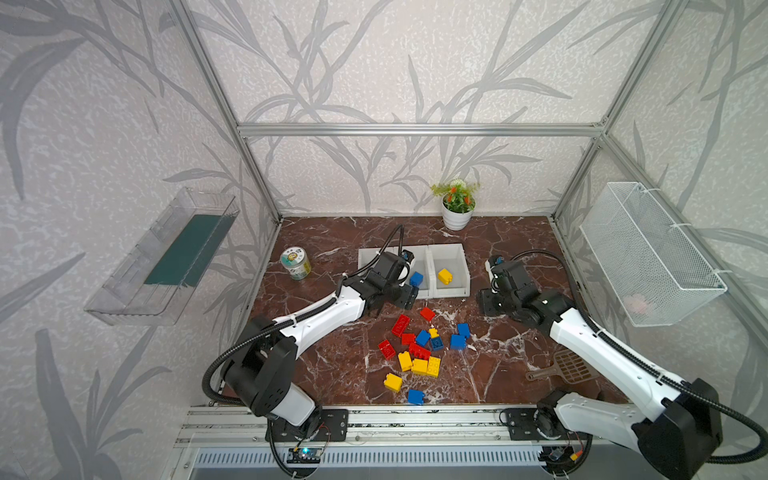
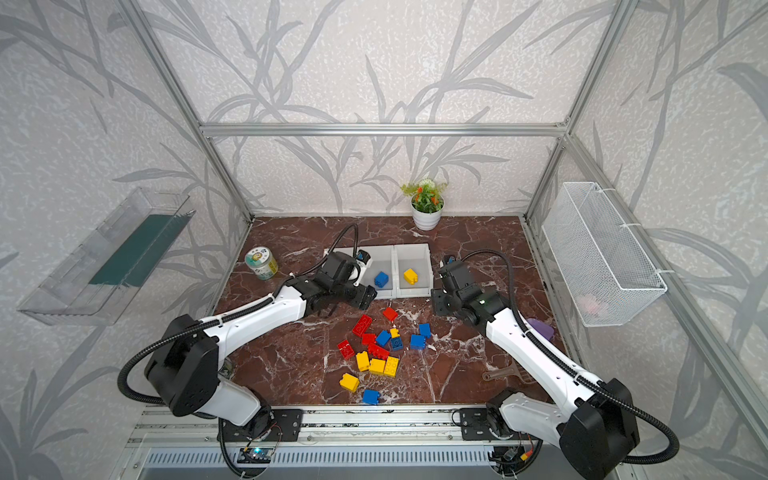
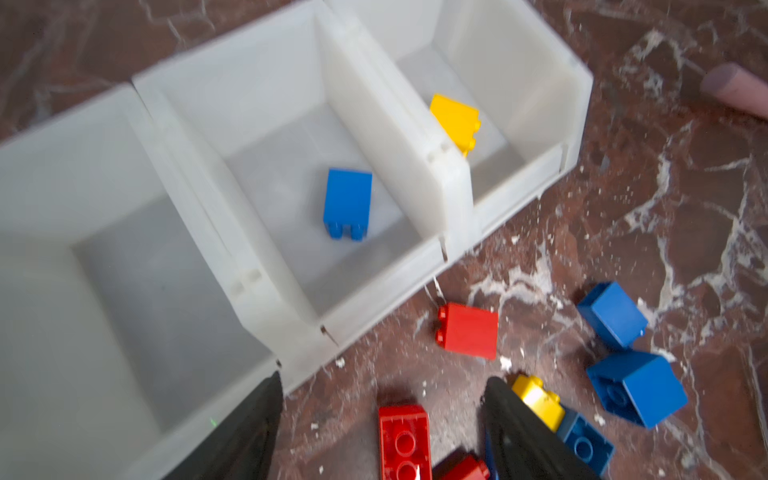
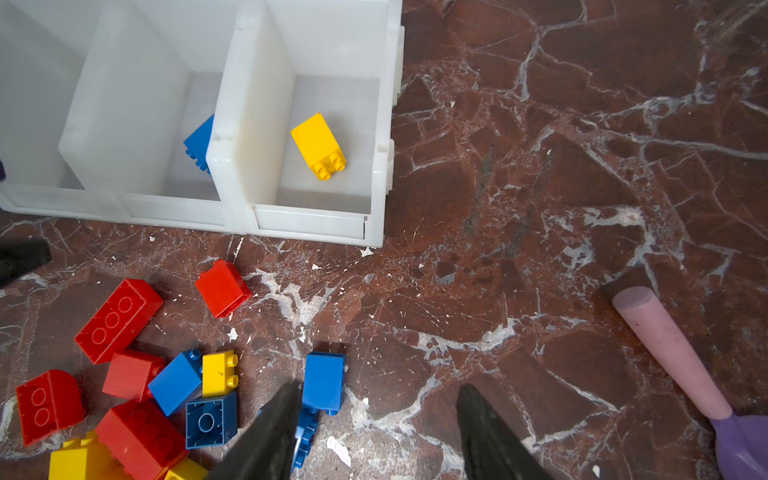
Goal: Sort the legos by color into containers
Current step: 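Lower the left gripper onto the pile and grasp a red 2x4 brick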
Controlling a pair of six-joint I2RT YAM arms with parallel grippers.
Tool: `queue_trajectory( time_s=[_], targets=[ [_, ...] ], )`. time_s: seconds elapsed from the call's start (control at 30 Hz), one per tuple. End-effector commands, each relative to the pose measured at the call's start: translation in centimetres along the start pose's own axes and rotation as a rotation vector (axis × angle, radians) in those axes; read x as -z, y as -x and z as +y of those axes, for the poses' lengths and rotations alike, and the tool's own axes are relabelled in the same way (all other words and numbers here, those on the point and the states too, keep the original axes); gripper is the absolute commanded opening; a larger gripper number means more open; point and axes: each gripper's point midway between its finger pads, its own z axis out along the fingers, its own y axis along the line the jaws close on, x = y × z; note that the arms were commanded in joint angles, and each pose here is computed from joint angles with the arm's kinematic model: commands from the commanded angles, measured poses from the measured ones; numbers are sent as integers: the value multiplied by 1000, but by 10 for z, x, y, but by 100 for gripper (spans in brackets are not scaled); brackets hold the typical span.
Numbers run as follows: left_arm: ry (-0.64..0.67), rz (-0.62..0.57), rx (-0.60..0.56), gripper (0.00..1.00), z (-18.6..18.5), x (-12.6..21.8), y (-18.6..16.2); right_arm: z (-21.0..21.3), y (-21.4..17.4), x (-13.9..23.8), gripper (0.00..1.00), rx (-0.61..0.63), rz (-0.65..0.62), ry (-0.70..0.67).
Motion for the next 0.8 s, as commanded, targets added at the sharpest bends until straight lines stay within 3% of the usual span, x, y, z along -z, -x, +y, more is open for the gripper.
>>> queue_trajectory(
  time_s=[0.0,0.4,0.77],
  targets=[
    [-27,47,57,79,-5,0,-27,3,-1,-6,61,-22,8,12],
    [-73,207,47,78,-21,-27,-66,8,-5,-15,61,-29,49,21],
    [-40,262,9,68,-23,-45,-81,6,-8,-16,61,-36,54,13]
  ],
)
